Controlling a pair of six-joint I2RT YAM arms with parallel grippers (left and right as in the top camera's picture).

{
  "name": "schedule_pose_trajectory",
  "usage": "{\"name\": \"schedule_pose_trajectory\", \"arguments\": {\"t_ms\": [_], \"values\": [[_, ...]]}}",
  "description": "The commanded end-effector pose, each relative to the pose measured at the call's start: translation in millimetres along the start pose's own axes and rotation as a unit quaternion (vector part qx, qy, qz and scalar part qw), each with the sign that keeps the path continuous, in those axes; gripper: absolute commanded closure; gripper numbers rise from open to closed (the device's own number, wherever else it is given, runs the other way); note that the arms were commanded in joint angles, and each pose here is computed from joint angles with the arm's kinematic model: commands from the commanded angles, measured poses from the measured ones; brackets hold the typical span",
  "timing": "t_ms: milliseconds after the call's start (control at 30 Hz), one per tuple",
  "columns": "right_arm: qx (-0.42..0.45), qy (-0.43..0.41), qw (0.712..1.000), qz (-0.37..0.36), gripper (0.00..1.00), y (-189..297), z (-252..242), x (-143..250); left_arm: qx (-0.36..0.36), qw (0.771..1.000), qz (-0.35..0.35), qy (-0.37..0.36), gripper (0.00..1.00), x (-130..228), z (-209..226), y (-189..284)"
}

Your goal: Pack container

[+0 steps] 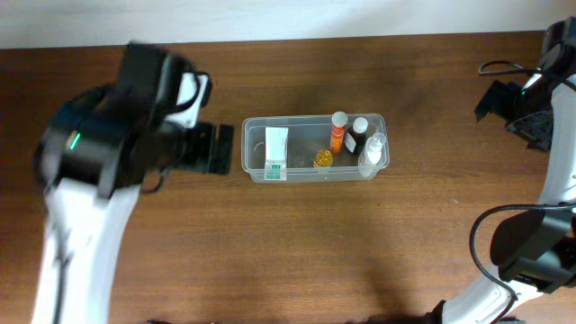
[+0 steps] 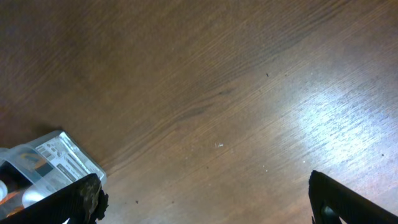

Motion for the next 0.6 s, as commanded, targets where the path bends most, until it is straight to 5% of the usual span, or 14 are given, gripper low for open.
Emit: {"name": "schedule_pose_trajectory", "arguments": {"t_ms": [0, 267, 567], "values": [[-0.002, -0.002, 1.000, -0.004, 0.02, 3.3, -0.6, -0.5, 0.003, 0.998, -0.059, 0.014, 0.00, 15.6, 2.2, 25.8], [-0.002, -0.002, 1.000, -0.004, 0.02, 3.3, -0.6, -0.5, 0.015, 0.990, -0.132, 0.054, 0.01, 65.1, 8.2, 10.0], [-0.002, -0.002, 1.000, -0.004, 0.02, 3.3, -0.6, -0.5, 0.001, 0.997, -0.041, 0.061, 0.01, 127.6, 15.8, -46.9]]}}
Point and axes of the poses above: each gripper's point midway between its finger pads, its own y axis back along the fingers, its own z axis along the line the jaws close on, x = y × z, the point moved 1 cm from there along y, back along the fingers, and after that the axes turned 1 degree about -y, right-handed, at the moved point
